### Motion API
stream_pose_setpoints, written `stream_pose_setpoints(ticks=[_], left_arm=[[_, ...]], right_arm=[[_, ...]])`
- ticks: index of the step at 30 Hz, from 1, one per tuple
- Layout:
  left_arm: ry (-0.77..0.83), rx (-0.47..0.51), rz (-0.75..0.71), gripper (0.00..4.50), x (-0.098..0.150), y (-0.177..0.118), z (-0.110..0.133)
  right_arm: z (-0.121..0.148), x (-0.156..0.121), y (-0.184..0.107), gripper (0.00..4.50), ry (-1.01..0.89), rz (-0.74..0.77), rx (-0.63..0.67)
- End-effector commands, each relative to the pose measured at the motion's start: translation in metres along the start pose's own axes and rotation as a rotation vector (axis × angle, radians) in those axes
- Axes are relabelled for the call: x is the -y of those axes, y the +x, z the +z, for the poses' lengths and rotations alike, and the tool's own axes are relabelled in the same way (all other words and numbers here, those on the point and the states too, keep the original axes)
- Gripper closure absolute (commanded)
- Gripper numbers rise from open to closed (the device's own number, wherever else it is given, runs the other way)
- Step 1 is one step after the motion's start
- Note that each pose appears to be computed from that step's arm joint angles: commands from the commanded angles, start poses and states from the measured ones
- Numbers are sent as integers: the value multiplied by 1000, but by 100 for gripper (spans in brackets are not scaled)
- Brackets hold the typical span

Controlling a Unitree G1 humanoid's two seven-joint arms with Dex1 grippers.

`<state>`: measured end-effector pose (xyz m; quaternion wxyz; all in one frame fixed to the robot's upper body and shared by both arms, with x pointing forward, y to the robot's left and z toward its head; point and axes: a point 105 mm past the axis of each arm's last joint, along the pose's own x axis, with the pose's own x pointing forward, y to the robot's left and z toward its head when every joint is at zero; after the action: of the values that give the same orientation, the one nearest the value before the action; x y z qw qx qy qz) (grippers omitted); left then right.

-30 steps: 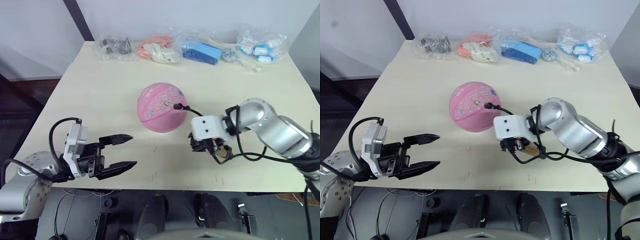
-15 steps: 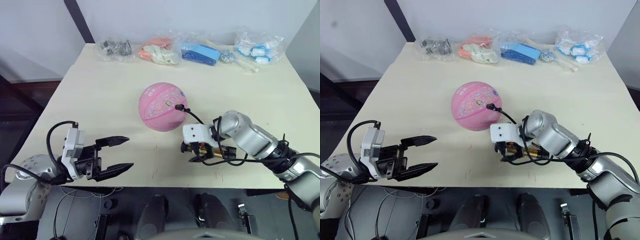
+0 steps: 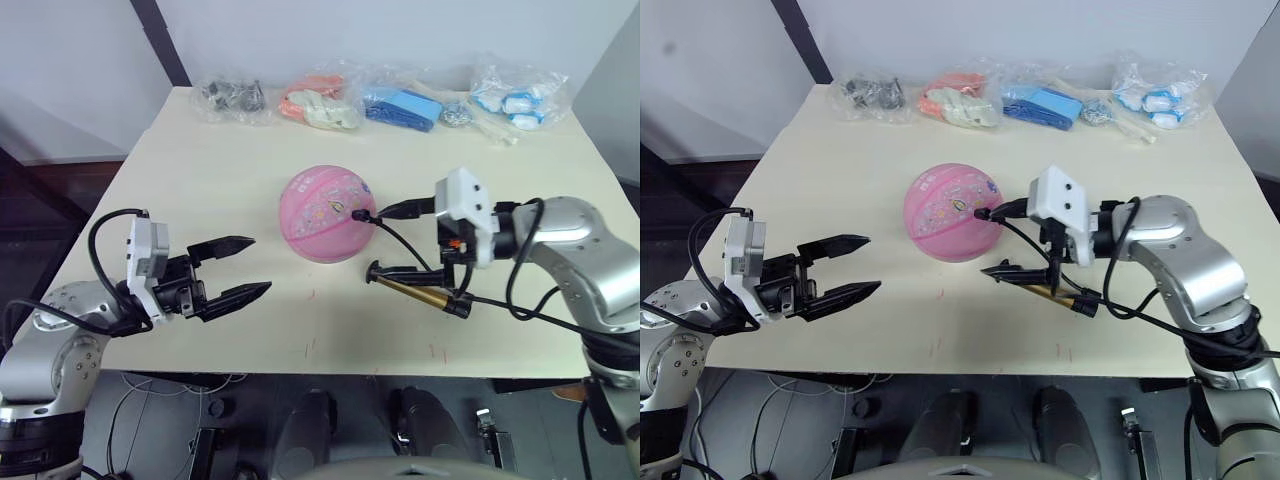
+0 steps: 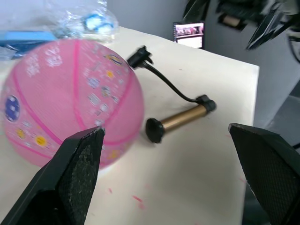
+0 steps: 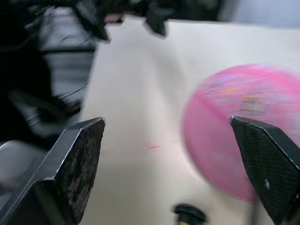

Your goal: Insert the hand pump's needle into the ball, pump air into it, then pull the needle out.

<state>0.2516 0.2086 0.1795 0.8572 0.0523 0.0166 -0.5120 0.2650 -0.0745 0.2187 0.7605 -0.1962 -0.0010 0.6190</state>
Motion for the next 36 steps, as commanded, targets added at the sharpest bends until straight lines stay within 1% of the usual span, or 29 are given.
stream_pose_setpoints(ticks=[1,5,9,13,17,21,26,30,36], left_arm=[[55,-10,33,0,-7,6,10],[39,-16,39,0,-15,24,21],[34,-24,-4,0,-21,35,29],[84,-70,-36,0,-32,55,34],[120,-78,-67,0,-39,64,39],[194,-101,-99,0,-52,81,46],[254,-116,-135,0,-59,91,45],[306,-171,-161,0,-63,97,32],[365,-263,-151,0,-74,98,4]], right_arm=[[9,1,-30,3,-26,-102,16],[4,-3,-66,3,-6,-219,-18],[4,-10,-79,3,3,-269,-30],[5,-15,-91,3,7,-320,-37],[6,-16,-90,3,12,-329,-28],[8,-15,-87,3,7,-334,-14],[8,-11,-81,3,13,-329,-7],[8,-8,-73,3,13,-306,-1],[7,-1,-61,3,23,-277,-2]])
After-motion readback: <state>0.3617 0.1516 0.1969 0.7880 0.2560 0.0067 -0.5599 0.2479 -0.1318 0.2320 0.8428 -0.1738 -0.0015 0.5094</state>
